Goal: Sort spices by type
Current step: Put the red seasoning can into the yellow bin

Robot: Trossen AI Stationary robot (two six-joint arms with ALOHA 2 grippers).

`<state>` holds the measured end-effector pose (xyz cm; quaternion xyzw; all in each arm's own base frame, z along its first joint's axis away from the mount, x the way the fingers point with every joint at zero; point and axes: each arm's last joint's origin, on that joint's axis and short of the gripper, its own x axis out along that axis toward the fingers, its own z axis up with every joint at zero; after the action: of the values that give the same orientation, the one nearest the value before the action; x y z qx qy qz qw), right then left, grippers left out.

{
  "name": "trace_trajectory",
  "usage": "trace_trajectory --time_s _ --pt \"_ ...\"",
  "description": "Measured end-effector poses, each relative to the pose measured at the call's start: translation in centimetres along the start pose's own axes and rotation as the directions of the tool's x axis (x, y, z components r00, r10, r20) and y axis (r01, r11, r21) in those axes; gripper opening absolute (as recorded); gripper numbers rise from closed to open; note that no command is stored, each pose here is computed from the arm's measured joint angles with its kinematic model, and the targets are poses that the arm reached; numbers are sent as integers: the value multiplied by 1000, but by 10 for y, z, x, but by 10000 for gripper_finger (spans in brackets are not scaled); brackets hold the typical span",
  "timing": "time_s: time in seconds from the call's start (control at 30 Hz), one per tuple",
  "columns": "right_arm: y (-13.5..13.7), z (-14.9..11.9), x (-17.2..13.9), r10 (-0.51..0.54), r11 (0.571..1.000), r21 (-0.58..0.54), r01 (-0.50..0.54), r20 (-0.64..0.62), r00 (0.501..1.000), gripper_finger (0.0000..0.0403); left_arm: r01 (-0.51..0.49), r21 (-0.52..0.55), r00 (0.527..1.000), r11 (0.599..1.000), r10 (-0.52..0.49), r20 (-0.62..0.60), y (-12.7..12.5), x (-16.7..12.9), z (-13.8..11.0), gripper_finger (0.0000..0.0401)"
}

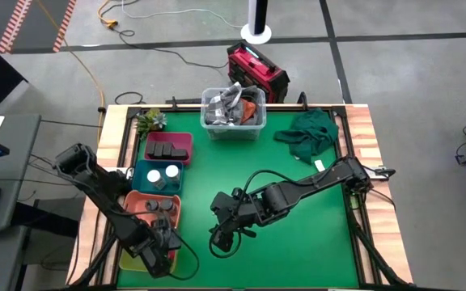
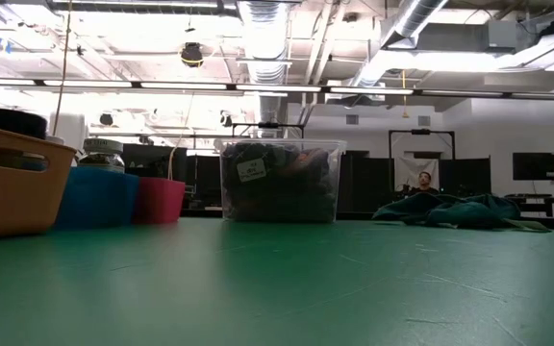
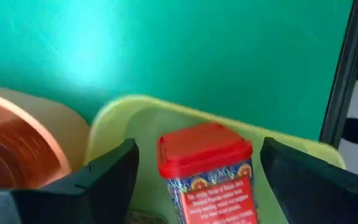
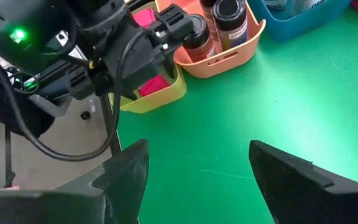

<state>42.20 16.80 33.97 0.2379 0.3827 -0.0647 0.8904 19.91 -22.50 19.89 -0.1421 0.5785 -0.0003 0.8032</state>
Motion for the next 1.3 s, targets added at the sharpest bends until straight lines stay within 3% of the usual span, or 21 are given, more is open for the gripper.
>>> trace_trajectory --time_s 0.3,0.6,0.93,1.3 --pt "0 0 0 0 1000 0 0 0 1000 302 -22 -34 999 999 20 -31 1 5 -1 290" --pt "0 0 0 0 1000 0 0 1 1000 302 -24 7 996 1000 25 -82 3 6 -4 204" --pt "0 0 0 0 1000 0 0 1 1000 302 -35 15 998 999 36 -45 1 -8 -1 214" --pt "0 0 0 0 1000 0 0 1 1000 302 -39 -30 980 999 44 194 -8 -42 -24 212"
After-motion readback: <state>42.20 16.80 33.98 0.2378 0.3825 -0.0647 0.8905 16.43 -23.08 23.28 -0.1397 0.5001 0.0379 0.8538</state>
